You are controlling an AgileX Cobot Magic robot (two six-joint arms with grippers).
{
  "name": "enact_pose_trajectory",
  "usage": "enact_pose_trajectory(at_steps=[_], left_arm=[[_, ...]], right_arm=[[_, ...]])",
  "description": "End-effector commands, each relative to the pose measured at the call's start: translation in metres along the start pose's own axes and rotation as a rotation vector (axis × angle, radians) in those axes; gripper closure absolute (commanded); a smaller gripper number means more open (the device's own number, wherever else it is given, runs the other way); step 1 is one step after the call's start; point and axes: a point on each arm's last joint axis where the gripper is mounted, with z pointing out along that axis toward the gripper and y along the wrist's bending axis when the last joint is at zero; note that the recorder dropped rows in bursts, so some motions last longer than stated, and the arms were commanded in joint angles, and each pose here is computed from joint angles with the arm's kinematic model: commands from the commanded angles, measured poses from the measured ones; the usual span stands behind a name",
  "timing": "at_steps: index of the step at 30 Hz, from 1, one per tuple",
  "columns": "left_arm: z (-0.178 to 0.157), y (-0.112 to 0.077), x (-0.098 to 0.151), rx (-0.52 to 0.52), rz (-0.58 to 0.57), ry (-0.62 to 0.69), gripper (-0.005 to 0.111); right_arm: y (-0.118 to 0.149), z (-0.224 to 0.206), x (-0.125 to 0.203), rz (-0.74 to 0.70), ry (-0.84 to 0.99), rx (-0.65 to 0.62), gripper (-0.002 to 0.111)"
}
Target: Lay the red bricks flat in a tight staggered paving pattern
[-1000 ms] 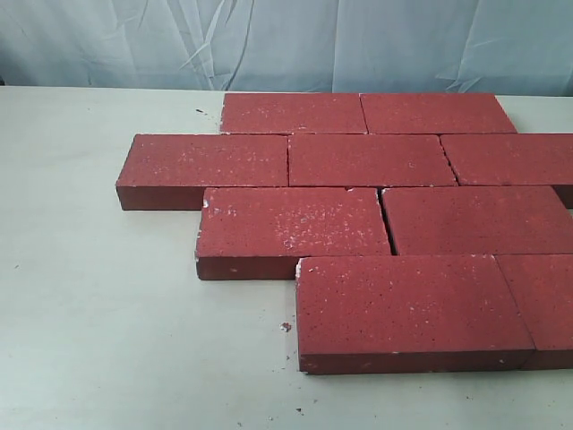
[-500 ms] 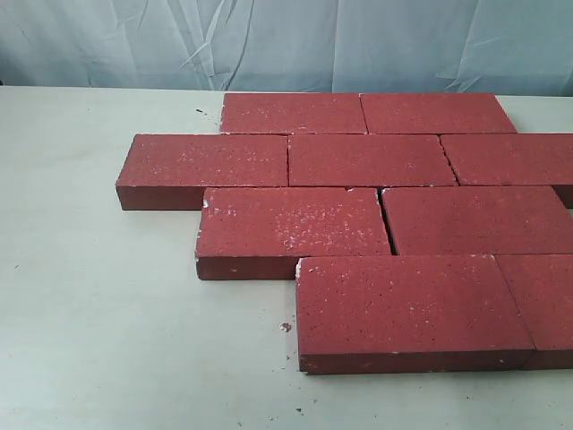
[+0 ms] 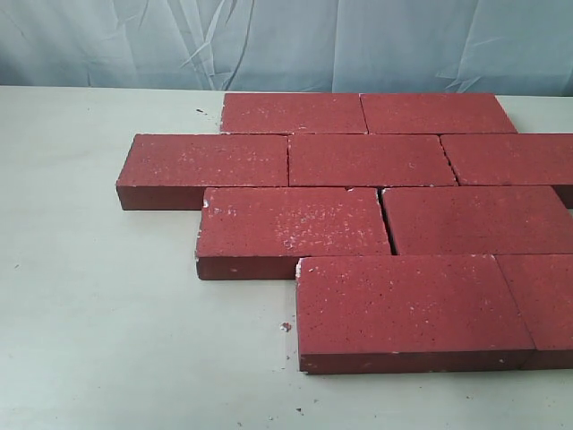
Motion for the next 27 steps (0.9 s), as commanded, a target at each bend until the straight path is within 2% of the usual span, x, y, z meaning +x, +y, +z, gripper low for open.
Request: enact_pose_trajectory(at_steps=[1, 4, 7, 10, 14, 19, 27], left_arm=[[-0.020, -0.001, 0.014, -0.081, -0.025, -0.081, 0.107], [-0.027, -0.001, 0.025, -0.140, -0.067, -0.100, 0.107], [-0.029, -0.006, 0.047, -0.194, -0.125, -0.073, 0.107], [-0.026, -0.010, 0.062, -0.200, -0.183, -0.040, 0.107], [-0.020, -0.017, 0.085, -0.183, -0.188, 0.024, 0.107], [-0.020, -0.019, 0.091, -0.171, -0.226, 0.079, 0.107], [-0.020, -0.019, 0.091, -0.165, -0.259, 0.073, 0.107]], right_arm=[[0.000, -0.001, 0.001, -0.003, -0.007, 0.003, 0.109], [0.000, -0.001, 0.001, -0.003, -0.007, 0.003, 0.109], [0.000, -0.001, 0.001, -0.003, -0.007, 0.003, 0.109], [0.000, -0.001, 0.001, -0.003, -0.007, 0.003, 0.109], [0.000, -0.001, 0.001, -0.003, -0.007, 0.003, 0.109], [0.000, -0.001, 0.001, -0.003, -0.007, 0.003, 0.109], [0.000, -0.001, 0.001, -0.003, -0.007, 0.003, 0.109]])
